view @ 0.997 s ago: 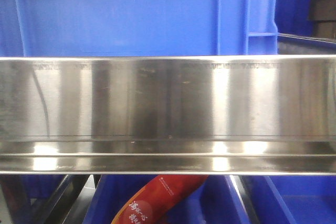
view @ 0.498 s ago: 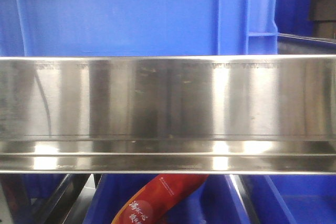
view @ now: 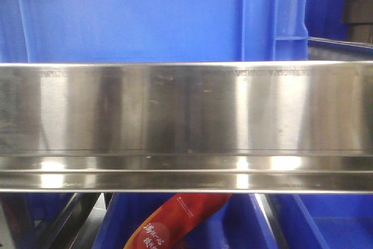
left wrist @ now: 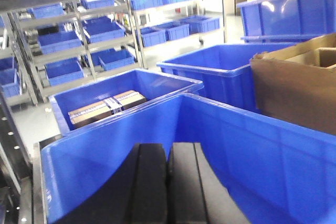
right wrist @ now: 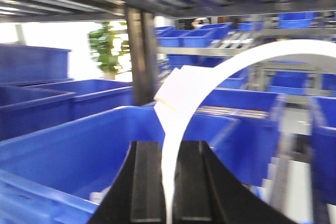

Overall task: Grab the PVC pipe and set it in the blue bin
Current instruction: 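Open the left gripper to release the white pipe's arc, then open the right gripper to drop the pipe into the blue bin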

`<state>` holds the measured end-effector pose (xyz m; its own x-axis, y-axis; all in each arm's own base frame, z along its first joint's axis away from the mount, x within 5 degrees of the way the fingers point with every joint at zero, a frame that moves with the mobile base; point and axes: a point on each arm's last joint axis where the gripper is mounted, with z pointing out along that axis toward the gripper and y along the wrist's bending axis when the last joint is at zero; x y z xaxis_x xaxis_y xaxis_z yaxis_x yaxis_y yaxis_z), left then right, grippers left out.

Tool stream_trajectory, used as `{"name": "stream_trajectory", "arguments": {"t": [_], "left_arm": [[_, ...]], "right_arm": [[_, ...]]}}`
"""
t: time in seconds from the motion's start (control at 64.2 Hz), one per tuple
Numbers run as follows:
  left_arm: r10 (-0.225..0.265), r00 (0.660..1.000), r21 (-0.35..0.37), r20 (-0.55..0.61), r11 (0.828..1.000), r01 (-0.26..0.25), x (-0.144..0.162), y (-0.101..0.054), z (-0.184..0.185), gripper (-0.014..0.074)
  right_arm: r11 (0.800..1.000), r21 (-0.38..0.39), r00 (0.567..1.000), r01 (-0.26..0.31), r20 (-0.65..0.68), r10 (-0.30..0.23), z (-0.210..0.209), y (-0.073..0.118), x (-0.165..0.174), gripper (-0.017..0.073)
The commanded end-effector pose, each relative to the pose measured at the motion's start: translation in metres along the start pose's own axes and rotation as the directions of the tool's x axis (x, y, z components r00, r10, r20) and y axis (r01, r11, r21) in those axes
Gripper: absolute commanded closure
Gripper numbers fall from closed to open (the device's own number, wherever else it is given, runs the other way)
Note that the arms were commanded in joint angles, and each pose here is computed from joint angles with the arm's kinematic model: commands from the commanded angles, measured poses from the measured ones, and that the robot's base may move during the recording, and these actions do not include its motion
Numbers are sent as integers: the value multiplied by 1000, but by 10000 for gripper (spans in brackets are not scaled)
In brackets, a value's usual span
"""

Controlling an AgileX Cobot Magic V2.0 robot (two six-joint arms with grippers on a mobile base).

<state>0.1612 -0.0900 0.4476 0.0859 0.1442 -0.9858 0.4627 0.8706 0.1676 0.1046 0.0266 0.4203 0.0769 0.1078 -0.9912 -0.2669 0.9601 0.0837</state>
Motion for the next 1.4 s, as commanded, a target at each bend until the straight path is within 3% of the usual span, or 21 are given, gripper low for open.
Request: {"name": "stream_trajectory", "arguments": {"t": [0.0, 0.28, 0.467, 0.841, 0.935, 1.059, 1.246, 1.386], "left_arm": [[-11, 1000, 7, 19, 1000, 11, 6, -2, -19, 704], [-25, 997, -3, 76, 1000, 26, 24, -2, -68, 704], [-55, 991, -8, 120, 998, 56, 28, -2, -94, 704], [-41, 994, -48, 98, 998, 46, 31, 2, -115, 704], [-38, 995, -83, 93, 996, 46, 32, 4, -116, 704], [-42, 995, -123, 86, 991, 53, 32, 7, -116, 704], [-39, 997, -174, 61, 984, 49, 35, 11, -117, 704], [-42, 998, -195, 39, 980, 48, 37, 12, -117, 704]], "right_arm": [[1000, -30, 999, 8, 39, -6, 15, 3, -3, 727], [986, -137, 995, 99, 11, -98, 68, 25, -5, 727], [982, -136, 990, 133, -36, -139, 110, 29, -1, 727], [980, -126, 983, 153, -85, -164, 172, 34, 16, 727], [975, -130, 976, 181, -98, -194, 183, 35, 22, 723], [972, -134, 971, 193, -116, -208, 195, 36, 28, 610], [972, -132, 973, 193, -99, -207, 199, 37, 23, 284], [972, -131, 974, 193, -91, -206, 199, 37, 20, 284]]}}
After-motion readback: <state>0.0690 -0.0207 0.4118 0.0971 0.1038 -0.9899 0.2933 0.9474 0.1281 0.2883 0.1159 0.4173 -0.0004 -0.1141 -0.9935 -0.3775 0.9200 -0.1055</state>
